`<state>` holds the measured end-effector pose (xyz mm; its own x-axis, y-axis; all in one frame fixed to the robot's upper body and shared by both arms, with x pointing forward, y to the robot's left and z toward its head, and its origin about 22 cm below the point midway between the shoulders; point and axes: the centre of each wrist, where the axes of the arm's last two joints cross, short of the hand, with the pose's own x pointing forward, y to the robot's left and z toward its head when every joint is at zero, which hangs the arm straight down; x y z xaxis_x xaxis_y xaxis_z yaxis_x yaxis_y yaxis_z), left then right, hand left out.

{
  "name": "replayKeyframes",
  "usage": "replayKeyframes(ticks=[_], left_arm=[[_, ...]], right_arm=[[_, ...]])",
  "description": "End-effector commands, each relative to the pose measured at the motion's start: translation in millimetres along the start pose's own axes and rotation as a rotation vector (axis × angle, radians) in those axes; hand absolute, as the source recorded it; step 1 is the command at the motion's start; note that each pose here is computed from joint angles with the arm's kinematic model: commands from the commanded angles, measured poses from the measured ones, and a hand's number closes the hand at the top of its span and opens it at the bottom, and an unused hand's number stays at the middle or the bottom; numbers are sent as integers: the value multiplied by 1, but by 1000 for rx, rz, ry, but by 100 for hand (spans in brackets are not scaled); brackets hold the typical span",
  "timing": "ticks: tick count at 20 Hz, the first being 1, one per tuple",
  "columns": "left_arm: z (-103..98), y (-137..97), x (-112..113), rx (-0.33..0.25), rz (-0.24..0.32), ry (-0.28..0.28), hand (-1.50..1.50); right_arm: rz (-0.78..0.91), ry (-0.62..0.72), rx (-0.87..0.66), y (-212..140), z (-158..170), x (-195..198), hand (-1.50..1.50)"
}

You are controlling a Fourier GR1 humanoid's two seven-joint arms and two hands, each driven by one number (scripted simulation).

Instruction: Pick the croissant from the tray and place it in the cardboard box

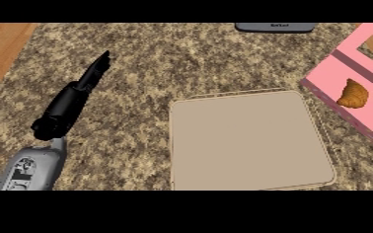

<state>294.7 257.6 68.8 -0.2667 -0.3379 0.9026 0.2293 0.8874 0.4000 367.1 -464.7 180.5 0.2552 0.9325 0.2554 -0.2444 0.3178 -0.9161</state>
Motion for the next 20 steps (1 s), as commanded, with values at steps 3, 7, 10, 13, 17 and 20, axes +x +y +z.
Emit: replayKeyframes(ticks=[3, 7, 10, 13, 17, 20], left_arm=[[14, 4, -6, 1, 21, 9, 0], [2, -1, -4, 7, -10, 11, 0], [5, 2, 1, 11, 3, 14, 0], [6, 0, -6, -11, 13, 3, 0], [-8, 22, 8, 19, -12, -16, 0], [8, 4, 2, -5, 4, -8, 0]], right_arm=[[-94, -183, 23, -21, 13, -34, -150], [-445, -365, -228, -7, -4, -15, -150], [-818, -393, -319, 0, -8, -25, -150], [-1051, -344, -345, -2, -6, -37, -150], [-1126, -237, -408, -14, 11, -65, -150], [-1151, -222, -488, -6, 23, -89, -150]])
